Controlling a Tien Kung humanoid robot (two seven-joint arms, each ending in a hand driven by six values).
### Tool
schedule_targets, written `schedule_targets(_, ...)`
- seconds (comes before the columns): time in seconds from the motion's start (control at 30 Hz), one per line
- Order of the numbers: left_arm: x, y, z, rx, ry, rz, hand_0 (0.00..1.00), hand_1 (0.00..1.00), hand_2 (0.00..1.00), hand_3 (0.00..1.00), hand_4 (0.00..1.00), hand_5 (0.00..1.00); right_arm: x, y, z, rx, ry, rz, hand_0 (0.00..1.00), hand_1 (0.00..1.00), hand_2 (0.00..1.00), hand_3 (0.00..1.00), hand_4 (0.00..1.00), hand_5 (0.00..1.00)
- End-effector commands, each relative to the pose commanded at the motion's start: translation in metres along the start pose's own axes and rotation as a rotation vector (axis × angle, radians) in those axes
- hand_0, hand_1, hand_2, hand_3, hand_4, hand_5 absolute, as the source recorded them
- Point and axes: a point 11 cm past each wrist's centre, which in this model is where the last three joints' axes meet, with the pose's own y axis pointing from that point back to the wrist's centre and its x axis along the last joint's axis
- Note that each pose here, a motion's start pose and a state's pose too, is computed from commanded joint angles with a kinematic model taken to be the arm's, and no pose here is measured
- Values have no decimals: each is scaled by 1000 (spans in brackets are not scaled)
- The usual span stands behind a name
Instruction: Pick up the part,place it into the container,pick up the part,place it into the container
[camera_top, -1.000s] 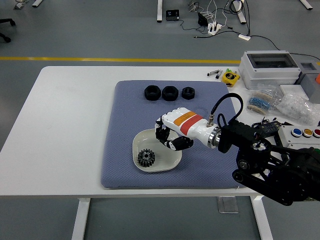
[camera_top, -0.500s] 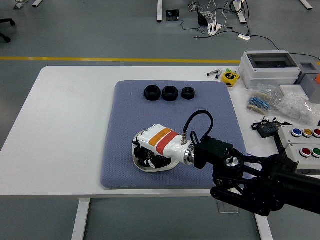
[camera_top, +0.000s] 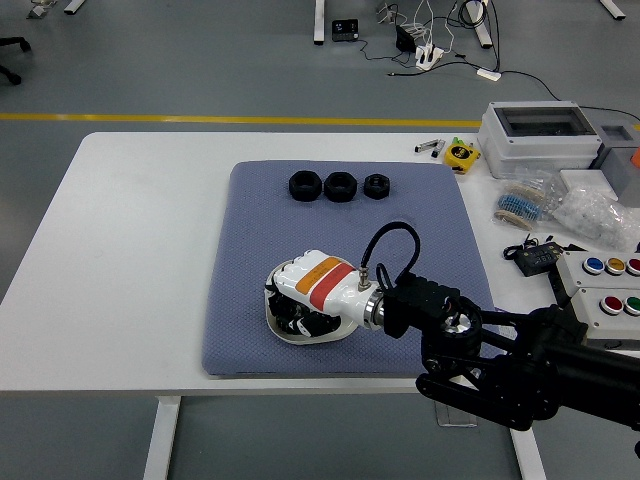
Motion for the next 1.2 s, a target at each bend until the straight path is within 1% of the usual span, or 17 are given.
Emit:
schedule_targets(0.03, 0, 0, 0, 0, -1, 0, 711, 615, 639, 563, 617, 680, -1, 0, 1, -2, 2, -2, 325, 458, 535, 529, 508, 2)
schedule_targets(0.07, 0, 0, 0, 0, -2, 0, 711, 615, 638, 562, 619, 683, -2, 0, 2, -5, 4, -6, 345, 492, 602, 620, 566, 43)
schedule_targets(0.23, 0, 0, 0, 0, 0, 1, 711, 615, 638, 562, 619, 683, -2, 1, 2, -3, 3, -7, 345, 492, 602, 620, 566, 43)
schedule_targets(0.27, 0, 0, 0, 1, -2, 1, 711, 616, 639, 563, 617, 680, -2, 1, 2, -2, 2, -7, 362, 513, 686, 719, 648, 78)
schedule_targets(0.43, 0, 0, -1, 2, -5, 2, 711, 616, 639, 563, 617, 680, -2, 2, 4, -7, -3, -11, 362, 513, 686, 719, 648, 78)
schedule_targets(0.47, 1, 0, -1, 3, -5, 2, 711, 614, 639, 562, 618, 682, -3, 2, 4, -8, -3, -12, 384, 535, 740, 793, 719, 97)
schedule_targets(0.63, 1, 0, -3, 5, -10, 3, 711, 614, 639, 562, 618, 682, -5, 3, 5, -11, -6, -20, 384, 535, 740, 793, 719, 97)
schedule_targets(0.67, 1, 0, -3, 6, -10, 4, 711, 614, 638, 562, 617, 681, -5, 3, 5, -10, -6, -21, 391, 540, 745, 802, 738, 102)
schedule_targets(0.73, 1, 0, -3, 6, -11, 4, 711, 614, 638, 562, 617, 681, -5, 3, 5, -11, -8, -21, 391, 540, 745, 802, 738, 102)
schedule_targets(0.83, 2, 0, -4, 7, -12, 5, 711, 614, 638, 562, 617, 681, -4, 5, 6, -14, -10, -15, 391, 540, 745, 802, 738, 102)
schedule_targets(0.9, 2, 0, -4, 8, -14, 5, 711, 614, 638, 560, 616, 682, -2, 5, 7, -15, -12, -10, 396, 549, 747, 809, 756, 109)
schedule_targets(1.03, 3, 0, -5, 8, -13, 6, 711, 614, 638, 560, 616, 682, 6, 8, 9, -8, -27, -8, 396, 549, 747, 809, 756, 109)
schedule_targets(1.07, 3, 0, -4, 7, -12, 6, 711, 614, 638, 562, 615, 681, 9, 9, 9, -3, -34, -4, 398, 555, 758, 853, 781, 123)
schedule_targets(1.2, 3, 0, -3, 5, -11, 5, 711, 614, 638, 562, 615, 681, 24, 12, 13, -4, -58, 17, 398, 555, 758, 853, 781, 123)
